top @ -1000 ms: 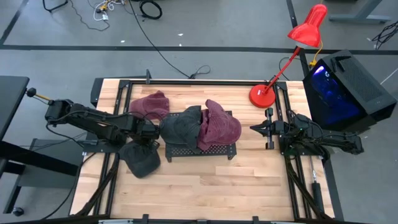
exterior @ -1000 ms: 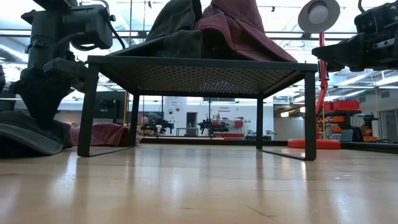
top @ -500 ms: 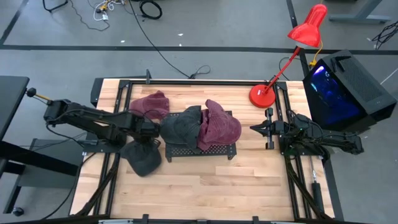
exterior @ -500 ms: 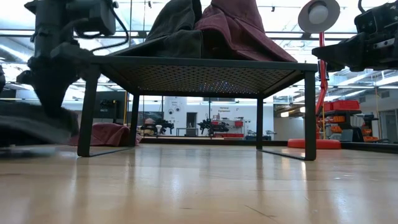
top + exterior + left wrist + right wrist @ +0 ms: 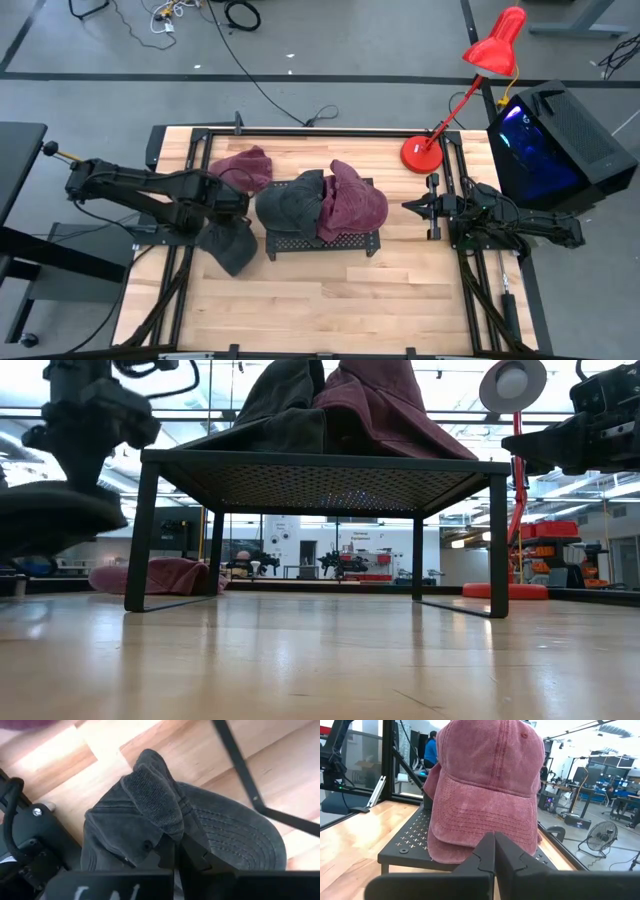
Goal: Pick & Place hat
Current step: Stack the black cap on top of the black cap on the shelf
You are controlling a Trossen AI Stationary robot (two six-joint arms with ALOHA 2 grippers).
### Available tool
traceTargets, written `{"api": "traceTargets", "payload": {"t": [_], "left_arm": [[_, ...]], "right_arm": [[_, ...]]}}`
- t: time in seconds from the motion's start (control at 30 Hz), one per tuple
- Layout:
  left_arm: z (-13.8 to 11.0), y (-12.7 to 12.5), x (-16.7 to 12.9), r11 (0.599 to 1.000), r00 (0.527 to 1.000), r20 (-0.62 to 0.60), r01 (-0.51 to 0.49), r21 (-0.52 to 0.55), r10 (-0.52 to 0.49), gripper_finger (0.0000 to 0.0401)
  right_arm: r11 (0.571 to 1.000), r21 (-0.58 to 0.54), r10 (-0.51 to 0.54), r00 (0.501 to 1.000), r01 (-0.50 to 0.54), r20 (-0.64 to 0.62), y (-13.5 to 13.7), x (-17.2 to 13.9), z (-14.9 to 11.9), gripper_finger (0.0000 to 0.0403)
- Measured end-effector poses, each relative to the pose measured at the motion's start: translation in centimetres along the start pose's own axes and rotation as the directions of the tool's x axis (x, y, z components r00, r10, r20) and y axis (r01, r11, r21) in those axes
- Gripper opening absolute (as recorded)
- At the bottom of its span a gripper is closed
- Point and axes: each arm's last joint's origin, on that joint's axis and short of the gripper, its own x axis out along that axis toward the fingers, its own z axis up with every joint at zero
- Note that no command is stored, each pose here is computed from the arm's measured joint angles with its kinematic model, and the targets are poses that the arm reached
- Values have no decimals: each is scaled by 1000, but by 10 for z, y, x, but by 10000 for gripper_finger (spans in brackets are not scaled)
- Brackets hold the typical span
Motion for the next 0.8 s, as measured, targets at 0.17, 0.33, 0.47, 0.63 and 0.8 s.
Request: {"api": "traceTargets", "payload": {"t": [0.17, 0.33, 0.47, 0.63, 0.8], "left_arm": [[1, -1, -16, 1000, 1000, 14, -14, 0, 14, 5], [2, 0, -34, 999, 998, 36, -45, -12, 45, 5], [3, 0, -48, 999, 997, 65, -47, -14, 48, 5], [5, 0, -64, 999, 992, 113, -48, -16, 49, 5], [6, 3, -78, 998, 985, 158, -65, -19, 67, 5]], "right_arm": [[1000, 0, 0, 1000, 0, 0, 0, 0, 0, 4], [1000, 0, 0, 1000, 0, 0, 0, 0, 0, 4], [1000, 0, 0, 1000, 0, 0, 0, 0, 0, 4], [1000, 0, 0, 1000, 0, 0, 0, 0, 0, 4], [1000, 0, 0, 1000, 0, 0, 0, 0, 0, 4]]}}
